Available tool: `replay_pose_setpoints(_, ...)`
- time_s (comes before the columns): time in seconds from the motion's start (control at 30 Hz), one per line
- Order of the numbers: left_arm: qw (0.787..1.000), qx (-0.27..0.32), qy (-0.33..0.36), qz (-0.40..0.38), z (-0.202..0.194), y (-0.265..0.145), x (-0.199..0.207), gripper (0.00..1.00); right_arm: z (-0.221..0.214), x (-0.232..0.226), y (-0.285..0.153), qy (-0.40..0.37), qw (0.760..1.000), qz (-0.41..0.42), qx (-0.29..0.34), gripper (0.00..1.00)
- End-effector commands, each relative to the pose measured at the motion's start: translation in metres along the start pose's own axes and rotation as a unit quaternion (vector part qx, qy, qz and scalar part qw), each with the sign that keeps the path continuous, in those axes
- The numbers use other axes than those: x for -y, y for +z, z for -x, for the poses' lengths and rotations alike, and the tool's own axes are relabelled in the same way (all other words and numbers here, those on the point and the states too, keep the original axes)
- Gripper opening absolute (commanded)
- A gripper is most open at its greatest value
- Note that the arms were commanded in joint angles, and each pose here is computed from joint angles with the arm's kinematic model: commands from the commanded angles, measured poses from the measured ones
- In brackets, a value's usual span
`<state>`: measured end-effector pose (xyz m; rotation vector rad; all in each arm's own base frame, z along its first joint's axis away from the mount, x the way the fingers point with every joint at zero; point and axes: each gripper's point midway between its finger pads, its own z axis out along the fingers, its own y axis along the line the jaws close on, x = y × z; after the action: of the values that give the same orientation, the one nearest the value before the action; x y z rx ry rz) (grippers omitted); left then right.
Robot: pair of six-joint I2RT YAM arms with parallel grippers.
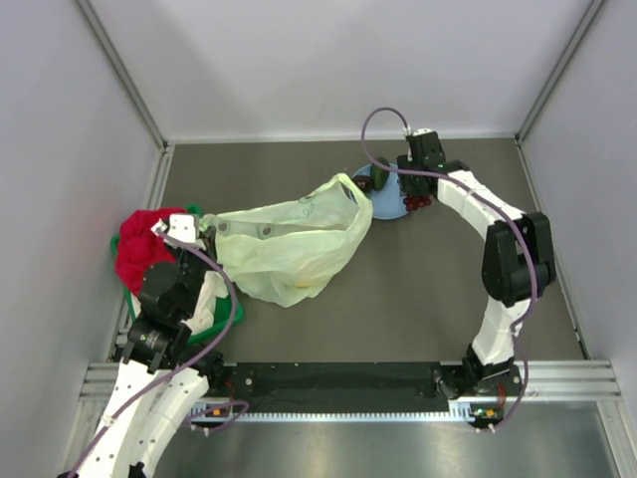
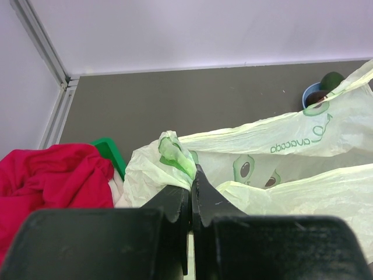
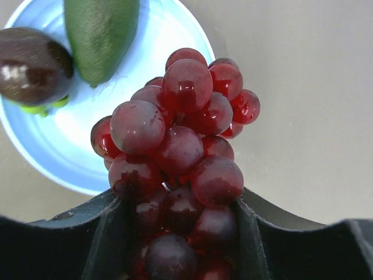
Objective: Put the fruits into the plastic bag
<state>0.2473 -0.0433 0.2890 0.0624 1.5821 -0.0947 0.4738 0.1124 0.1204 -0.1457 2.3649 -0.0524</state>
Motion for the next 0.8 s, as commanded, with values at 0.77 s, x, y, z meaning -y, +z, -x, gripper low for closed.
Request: replay_pose_setpoints(0.77,0.999,0.027,-0.008,-0.017,0.015,0.000,0.006,0.00,0.083,-0.086,-0.267,0.028,0.903,0.315,0.291,0.20)
